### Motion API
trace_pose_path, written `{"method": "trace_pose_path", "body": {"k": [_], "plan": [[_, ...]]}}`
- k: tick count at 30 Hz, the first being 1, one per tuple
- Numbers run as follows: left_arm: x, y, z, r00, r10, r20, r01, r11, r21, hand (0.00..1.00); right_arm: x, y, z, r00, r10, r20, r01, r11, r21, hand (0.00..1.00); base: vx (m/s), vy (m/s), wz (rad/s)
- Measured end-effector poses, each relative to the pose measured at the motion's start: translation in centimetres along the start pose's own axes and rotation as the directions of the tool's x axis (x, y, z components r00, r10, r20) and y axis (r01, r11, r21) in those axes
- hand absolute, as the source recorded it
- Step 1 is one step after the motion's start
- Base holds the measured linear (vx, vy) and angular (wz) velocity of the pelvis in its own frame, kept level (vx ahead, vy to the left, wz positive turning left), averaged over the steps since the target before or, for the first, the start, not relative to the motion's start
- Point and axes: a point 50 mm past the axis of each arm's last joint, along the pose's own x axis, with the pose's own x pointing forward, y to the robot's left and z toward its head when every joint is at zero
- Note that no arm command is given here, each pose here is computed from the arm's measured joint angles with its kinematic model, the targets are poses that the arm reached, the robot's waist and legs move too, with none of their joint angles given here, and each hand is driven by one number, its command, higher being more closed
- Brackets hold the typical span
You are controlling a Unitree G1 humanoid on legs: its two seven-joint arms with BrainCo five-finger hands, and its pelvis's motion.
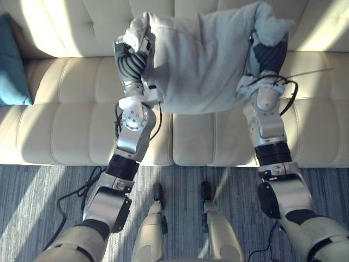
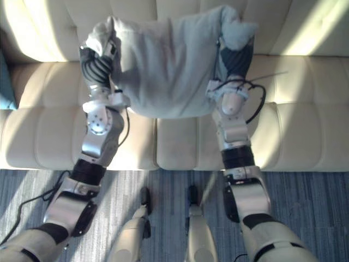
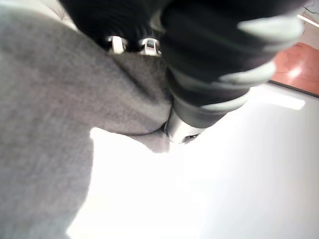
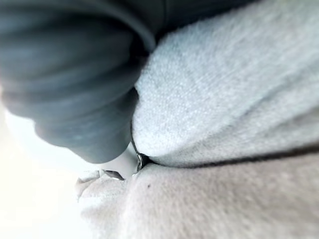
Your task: Pick up cushions and gather them together orderly.
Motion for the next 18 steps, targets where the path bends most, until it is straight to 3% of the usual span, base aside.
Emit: {"method": "trace_pose_path", "body": {"k": [9, 10, 11, 12, 18], "plan": [[4.4, -0.4, 2.5, 0.997, 0.037, 0.069, -0.04, 0.998, 0.043, 1.0, 3.8, 1.2, 2.9, 0.999, -0.031, 0.013, 0.03, 0.999, 0.044, 1.0, -0.02, -0.002, 0.09], [4.6, -0.4, 2.7, 0.997, 0.038, 0.072, -0.041, 0.998, 0.047, 0.0, 3.9, 1.2, 3.2, 0.999, -0.032, 0.021, 0.031, 0.998, 0.053, 1.0, -0.05, -0.015, 0.07], [5.1, -0.3, 3.1, 0.996, 0.039, 0.084, -0.043, 0.998, 0.042, 0.0, 4.2, 1.3, 4.0, 0.998, -0.039, 0.046, 0.035, 0.996, 0.077, 1.0, -0.03, -0.017, 0.04], [5.3, -0.4, 3.4, 0.995, 0.035, 0.089, -0.039, 0.998, 0.04, 0.0, 4.4, 1.3, 4.3, 0.997, -0.043, 0.056, 0.039, 0.996, 0.085, 0.0, -0.03, -0.018, 0.04], [7.5, 0.3, 5.1, 0.99, 0.031, 0.136, -0.043, 0.995, 0.092, 0.0, 6.0, 0.4, 6.3, 0.991, -0.087, 0.104, 0.079, 0.994, 0.079, 0.0, 0.0, -0.003, 0.01]]}}
